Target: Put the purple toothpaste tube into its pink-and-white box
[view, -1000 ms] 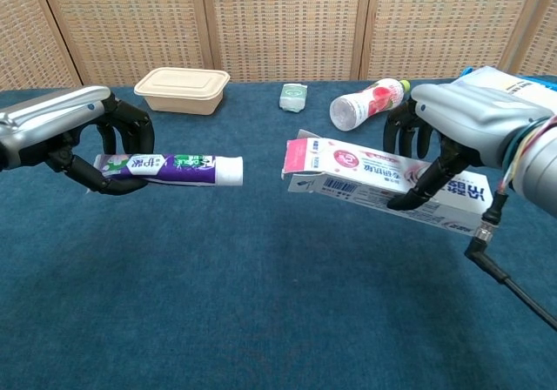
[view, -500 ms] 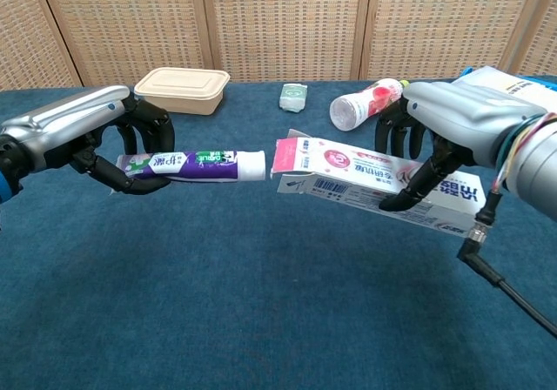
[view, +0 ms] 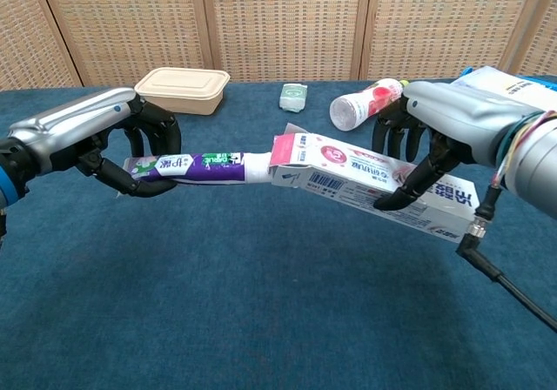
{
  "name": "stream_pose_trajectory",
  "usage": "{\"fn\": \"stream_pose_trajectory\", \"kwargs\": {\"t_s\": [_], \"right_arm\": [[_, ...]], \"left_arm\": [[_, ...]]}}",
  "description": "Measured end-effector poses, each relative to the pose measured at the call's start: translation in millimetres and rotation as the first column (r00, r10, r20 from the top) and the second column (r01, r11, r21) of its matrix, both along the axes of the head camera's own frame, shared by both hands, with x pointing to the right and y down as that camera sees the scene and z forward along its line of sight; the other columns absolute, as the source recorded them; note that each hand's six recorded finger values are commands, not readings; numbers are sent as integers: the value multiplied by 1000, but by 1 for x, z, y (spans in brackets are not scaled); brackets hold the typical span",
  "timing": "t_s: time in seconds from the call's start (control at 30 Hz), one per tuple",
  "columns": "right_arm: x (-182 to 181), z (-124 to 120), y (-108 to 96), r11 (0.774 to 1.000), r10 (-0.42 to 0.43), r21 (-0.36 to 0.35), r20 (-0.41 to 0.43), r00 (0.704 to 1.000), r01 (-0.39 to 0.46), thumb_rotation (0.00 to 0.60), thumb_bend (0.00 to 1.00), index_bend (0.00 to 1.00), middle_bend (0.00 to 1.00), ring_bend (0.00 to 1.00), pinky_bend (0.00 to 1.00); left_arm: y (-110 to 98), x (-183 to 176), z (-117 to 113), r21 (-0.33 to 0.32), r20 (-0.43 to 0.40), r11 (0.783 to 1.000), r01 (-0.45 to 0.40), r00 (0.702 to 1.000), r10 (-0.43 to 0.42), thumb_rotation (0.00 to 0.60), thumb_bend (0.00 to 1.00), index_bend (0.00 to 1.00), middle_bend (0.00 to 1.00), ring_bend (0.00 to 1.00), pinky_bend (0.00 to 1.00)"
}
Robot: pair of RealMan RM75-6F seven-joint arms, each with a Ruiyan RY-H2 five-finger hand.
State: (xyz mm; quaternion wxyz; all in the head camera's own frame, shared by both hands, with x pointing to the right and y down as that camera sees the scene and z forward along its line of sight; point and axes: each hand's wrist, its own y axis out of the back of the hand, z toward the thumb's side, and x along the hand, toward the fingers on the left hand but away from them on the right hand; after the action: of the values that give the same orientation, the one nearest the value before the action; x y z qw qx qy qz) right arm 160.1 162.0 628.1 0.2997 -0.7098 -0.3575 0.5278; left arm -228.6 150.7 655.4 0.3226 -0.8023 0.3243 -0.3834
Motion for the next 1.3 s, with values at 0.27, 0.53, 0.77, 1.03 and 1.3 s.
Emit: {"fn": "stream_pose_trajectory", "kwargs": {"t_s": [0.27, 0.53, 0.77, 1.03, 1.3], "right_arm": [[-2, 0, 1, 1000, 1, -7, 10, 1000, -1, 600, 160, 646, 527, 440, 498], [-3, -1, 2, 1000, 0, -15, 23, 1000, 1, 600, 162, 646, 527, 441, 499], [-3, 1, 4, 1000, 0, -26, 24, 1000, 1, 600, 161, 645, 527, 441, 499], [-5, 0, 5, 999, 1, -33, 41, 999, 0, 600, 162, 646, 527, 442, 499], [-9, -3, 7, 999, 1, -53, 75, 997, 3, 600, 163, 646, 527, 441, 499]], "left_arm": [[2, 2, 0, -15, -16, 1000, -6, 1000, 6, 600, 499, 848, 605, 434, 460], [3, 8, -2, -13, -40, 1000, -4, 999, 4, 600, 499, 848, 605, 435, 461], [3, 16, -7, 7, -69, 1000, -11, 998, 11, 600, 499, 848, 604, 434, 460], [6, 18, -2, -22, -46, 999, -25, 999, 24, 600, 499, 848, 605, 435, 460], [5, 23, -2, -27, -53, 999, -26, 998, 24, 600, 500, 848, 605, 435, 460]]}}
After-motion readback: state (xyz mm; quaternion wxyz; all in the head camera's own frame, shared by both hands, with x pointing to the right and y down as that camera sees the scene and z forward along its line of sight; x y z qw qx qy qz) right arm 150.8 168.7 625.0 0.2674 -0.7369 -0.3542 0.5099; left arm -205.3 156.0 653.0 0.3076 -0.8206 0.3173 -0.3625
